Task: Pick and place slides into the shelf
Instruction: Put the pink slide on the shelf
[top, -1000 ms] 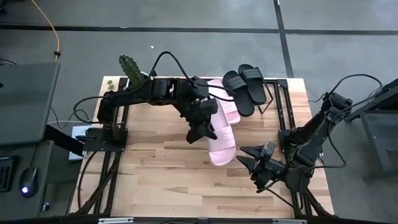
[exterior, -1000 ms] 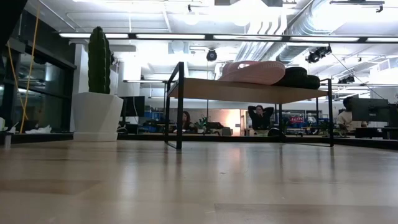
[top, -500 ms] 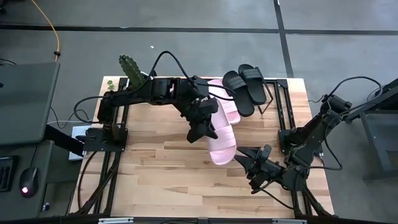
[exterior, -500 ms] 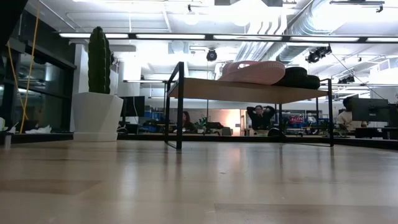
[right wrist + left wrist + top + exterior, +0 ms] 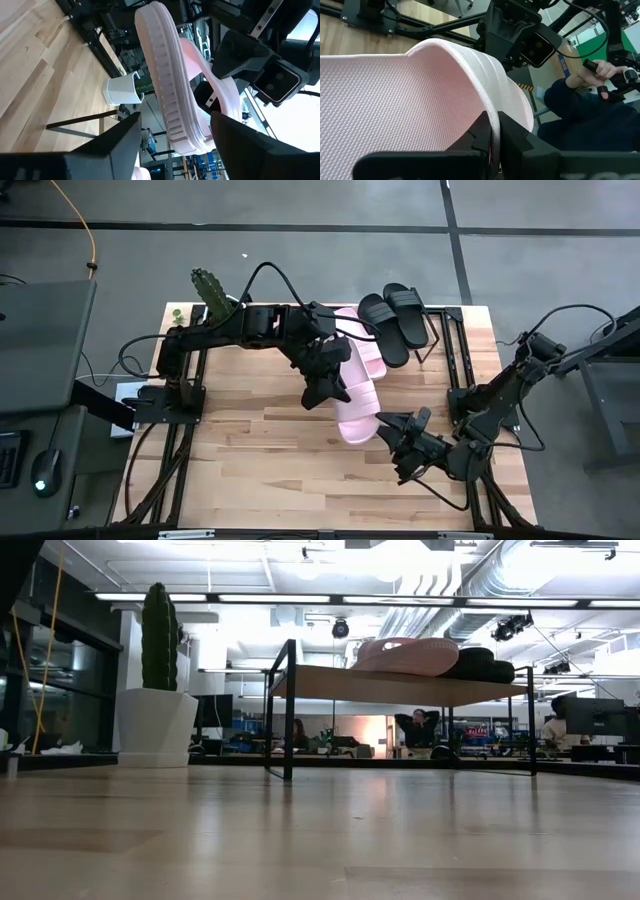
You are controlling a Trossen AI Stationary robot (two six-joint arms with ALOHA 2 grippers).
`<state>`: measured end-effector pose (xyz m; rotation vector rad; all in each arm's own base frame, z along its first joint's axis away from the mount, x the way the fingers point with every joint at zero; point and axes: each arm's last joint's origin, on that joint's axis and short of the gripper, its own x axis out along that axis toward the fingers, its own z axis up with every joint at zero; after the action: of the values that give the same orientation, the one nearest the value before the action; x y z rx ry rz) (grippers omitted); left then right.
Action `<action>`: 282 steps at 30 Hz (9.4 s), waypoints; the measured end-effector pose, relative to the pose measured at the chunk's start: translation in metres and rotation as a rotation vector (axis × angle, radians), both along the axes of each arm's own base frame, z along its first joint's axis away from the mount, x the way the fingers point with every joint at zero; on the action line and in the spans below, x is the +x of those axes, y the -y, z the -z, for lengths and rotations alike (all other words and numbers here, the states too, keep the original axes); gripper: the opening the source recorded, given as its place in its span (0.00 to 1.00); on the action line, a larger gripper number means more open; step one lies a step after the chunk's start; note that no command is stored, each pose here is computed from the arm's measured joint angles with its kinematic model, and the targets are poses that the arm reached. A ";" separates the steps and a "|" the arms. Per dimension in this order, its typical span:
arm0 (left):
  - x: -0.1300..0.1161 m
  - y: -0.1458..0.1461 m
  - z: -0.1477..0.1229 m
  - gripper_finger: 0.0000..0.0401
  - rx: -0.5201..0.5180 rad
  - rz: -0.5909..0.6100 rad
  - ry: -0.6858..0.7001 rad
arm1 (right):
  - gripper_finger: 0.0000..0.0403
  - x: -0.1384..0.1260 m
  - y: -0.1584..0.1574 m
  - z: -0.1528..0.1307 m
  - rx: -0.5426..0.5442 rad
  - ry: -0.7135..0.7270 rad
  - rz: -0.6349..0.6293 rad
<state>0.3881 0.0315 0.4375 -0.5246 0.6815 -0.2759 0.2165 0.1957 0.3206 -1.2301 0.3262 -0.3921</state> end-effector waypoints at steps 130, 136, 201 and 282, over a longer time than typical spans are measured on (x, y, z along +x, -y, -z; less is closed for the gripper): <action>-0.031 -0.027 -0.058 0.52 0.164 -0.017 0.319 | 0.01 0.051 0.241 -0.014 0.431 -0.084 -0.303; -0.031 -0.027 -0.058 0.52 0.159 -0.007 0.319 | 0.01 0.064 0.248 -0.001 0.464 -0.111 -0.301; -0.032 -0.026 -0.056 0.52 0.147 0.006 0.297 | 0.49 0.061 0.244 0.023 0.838 -0.256 -0.255; -0.033 -0.026 -0.054 0.52 0.151 0.007 0.274 | 0.00 0.103 0.230 0.066 1.014 -0.231 -0.098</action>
<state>0.3550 0.0575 0.4914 -0.3325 0.4341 -0.2941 0.3193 -0.0342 0.2546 -0.2871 0.5682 0.0317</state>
